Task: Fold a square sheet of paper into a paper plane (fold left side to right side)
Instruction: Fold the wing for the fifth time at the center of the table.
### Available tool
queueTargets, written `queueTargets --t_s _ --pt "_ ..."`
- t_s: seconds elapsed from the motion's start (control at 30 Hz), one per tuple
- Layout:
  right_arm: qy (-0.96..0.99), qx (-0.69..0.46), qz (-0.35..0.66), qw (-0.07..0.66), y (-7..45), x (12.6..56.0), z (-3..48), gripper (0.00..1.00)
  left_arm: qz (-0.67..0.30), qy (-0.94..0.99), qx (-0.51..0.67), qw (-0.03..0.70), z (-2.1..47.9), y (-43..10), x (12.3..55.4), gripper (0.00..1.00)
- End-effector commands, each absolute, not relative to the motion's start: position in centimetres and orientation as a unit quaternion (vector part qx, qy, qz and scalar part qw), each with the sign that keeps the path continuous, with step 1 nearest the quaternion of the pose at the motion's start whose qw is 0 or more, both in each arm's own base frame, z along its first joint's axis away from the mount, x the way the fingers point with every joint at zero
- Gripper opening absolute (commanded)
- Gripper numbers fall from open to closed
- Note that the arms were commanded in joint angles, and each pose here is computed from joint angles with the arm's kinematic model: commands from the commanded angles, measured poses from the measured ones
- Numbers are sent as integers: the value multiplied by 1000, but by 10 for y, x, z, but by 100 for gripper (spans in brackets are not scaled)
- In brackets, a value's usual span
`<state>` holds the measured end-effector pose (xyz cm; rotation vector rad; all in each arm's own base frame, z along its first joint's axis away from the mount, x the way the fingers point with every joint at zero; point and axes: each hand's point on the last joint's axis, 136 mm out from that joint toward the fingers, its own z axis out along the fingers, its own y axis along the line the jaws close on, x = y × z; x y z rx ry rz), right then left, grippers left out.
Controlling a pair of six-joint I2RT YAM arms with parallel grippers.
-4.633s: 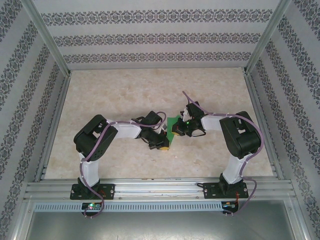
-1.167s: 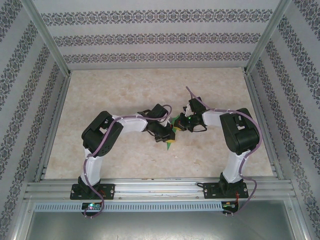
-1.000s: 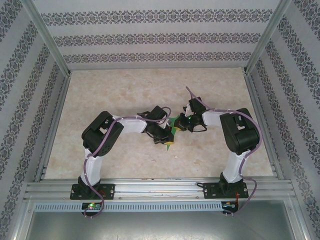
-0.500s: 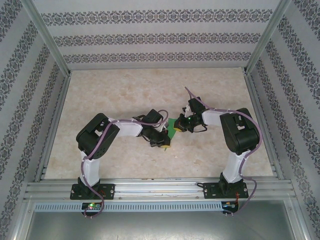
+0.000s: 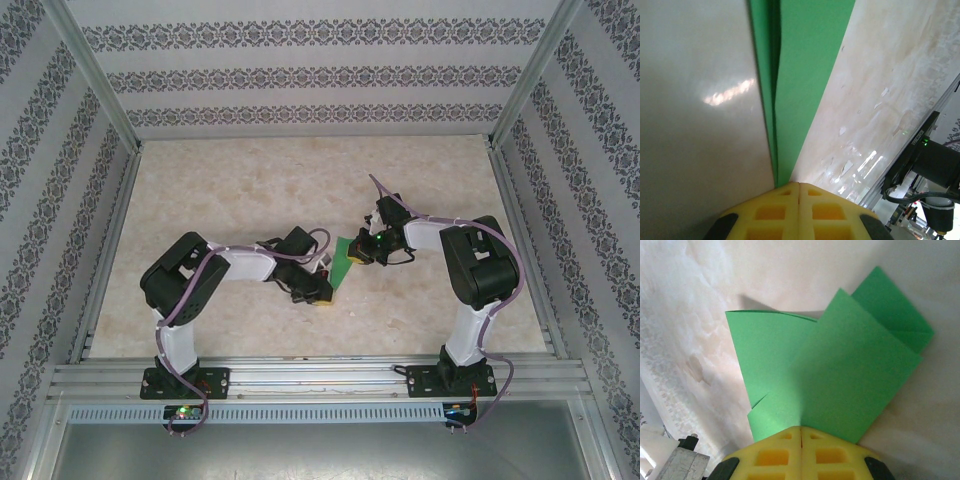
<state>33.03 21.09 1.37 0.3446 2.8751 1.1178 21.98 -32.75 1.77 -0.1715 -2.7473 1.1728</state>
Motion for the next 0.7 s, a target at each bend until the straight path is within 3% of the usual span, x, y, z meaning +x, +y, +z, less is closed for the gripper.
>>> queueTargets --t_s 0.0,0.17,0.47,0.67 --pt "951 155 268 -15 174 312 -30 0 333 -933 -32 136 -6 -298 184 0" --pt "949 151 275 -14 178 314 -26 0 348 -929 -37 118 5 -302 189 0" --pt "943 147 298 -9 187 318 -17 0 408 -911 -52 44 62 -328 236 0" --pt "941 145 305 -7 191 318 -15 0 407 -912 -53 20 58 -348 279 0"
